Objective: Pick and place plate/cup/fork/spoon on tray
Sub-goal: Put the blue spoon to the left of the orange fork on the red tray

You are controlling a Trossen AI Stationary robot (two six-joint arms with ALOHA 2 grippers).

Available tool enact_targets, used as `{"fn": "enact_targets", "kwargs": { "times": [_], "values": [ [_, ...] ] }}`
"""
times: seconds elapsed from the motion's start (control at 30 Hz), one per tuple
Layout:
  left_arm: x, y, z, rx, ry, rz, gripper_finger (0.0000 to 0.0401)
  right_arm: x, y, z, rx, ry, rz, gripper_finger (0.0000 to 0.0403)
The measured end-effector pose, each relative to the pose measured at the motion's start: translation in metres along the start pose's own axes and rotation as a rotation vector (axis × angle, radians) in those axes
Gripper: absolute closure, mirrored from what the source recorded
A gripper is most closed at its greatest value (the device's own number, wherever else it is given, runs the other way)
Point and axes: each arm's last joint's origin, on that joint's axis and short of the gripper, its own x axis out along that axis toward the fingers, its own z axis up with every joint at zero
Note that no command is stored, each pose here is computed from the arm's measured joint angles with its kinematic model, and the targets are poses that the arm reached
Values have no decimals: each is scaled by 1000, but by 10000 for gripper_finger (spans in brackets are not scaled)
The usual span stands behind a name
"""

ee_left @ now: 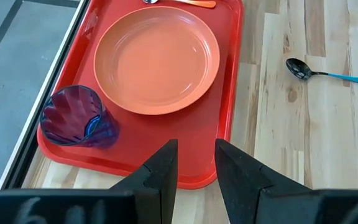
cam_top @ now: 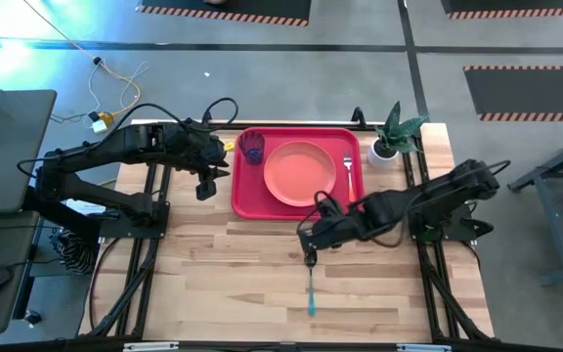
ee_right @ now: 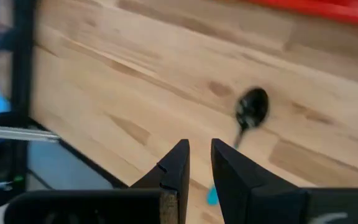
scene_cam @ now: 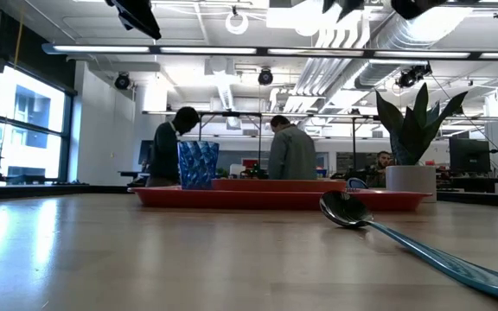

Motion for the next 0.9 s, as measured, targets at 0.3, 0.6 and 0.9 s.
{"fn": "enact_targets", "kwargs": {
  "times": [0.3, 0.6, 0.9],
  "values": [
    [0, 0, 0, -1, 0, 0, 304, 35, -1, -8, 3, 98, -109, 345],
    [0, 0, 0, -1, 0, 0, 304, 63, -2, -16, 33, 120, -183, 342],
    [0, 0, 0, 5, 0, 0, 304, 88, -5, -32, 89, 145, -258, 299]
  ]
}}
